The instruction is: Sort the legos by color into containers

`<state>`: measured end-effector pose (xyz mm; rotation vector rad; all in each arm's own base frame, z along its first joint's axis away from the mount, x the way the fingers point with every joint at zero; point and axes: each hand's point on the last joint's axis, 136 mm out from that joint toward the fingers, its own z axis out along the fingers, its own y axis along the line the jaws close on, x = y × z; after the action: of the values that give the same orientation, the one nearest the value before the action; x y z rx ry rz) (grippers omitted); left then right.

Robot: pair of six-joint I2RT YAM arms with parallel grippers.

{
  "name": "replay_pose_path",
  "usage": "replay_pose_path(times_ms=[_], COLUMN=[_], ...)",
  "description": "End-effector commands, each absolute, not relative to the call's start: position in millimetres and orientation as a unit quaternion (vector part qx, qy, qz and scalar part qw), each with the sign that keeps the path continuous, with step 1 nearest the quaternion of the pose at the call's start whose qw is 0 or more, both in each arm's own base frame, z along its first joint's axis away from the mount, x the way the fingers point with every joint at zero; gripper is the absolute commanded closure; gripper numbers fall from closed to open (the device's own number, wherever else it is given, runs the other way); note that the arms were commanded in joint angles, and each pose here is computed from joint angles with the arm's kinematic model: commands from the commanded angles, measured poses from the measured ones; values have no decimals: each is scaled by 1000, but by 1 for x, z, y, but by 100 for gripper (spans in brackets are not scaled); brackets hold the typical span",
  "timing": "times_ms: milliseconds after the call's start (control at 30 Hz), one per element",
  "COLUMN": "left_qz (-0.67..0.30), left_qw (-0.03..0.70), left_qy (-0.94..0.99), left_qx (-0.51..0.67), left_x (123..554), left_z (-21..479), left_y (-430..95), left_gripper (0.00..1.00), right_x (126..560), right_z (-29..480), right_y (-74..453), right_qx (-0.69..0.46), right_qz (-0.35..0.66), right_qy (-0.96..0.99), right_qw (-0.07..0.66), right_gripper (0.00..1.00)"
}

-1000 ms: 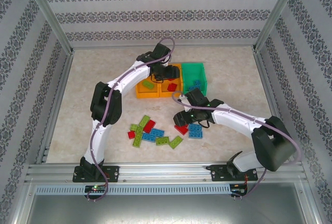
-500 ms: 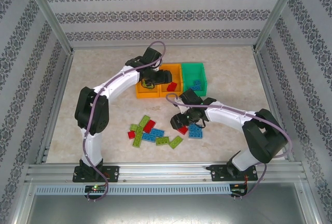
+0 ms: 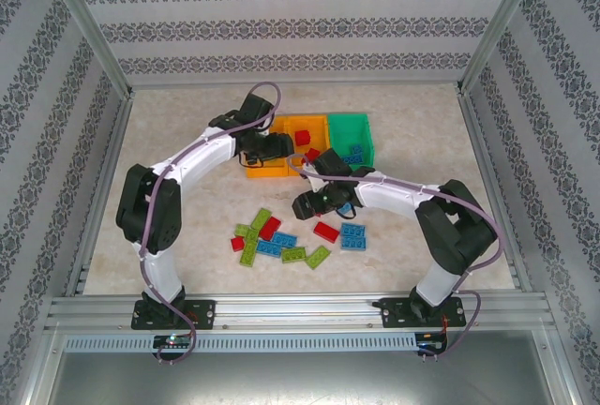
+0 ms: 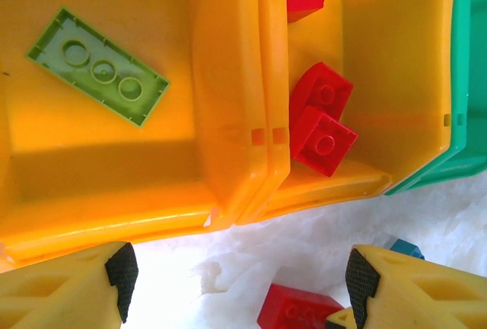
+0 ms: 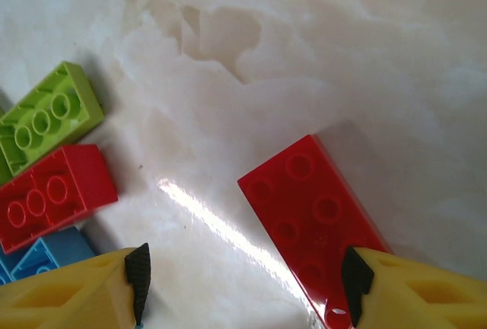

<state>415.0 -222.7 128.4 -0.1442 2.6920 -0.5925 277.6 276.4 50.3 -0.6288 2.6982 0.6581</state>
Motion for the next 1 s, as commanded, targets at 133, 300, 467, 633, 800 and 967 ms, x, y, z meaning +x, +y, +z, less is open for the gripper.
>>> replay_pose_path(times_ms=[133, 300, 467, 633, 800, 967], left_qz=[-203, -202, -205, -205, -201, -198], left_qw=[211, 209, 214, 218, 220, 224], left_qy=[954, 954, 952, 950, 949, 947], left_qx=[-68, -75, -80, -84, -97, -113], left_x=[411, 408, 407, 403, 397, 389], left_z=[134, 131, 135, 140, 140, 141], left_y=[-206, -202, -197, -192, -180, -165], left_gripper=[25, 25, 25, 25, 24, 24], right_x=[278, 279, 285, 290, 292, 292], right_z=[73, 67, 47, 34, 24, 18], right_y=[275, 264, 260, 264, 264, 266], right_qx=[-254, -299, -340, -364, -373, -377], right_qz=[206, 164, 129, 120, 110, 103], right_qy=[929, 925, 918, 913, 912, 913], right_qw=[174, 169, 157, 142, 129, 118], right_gripper=[27, 25, 24, 25, 32, 44])
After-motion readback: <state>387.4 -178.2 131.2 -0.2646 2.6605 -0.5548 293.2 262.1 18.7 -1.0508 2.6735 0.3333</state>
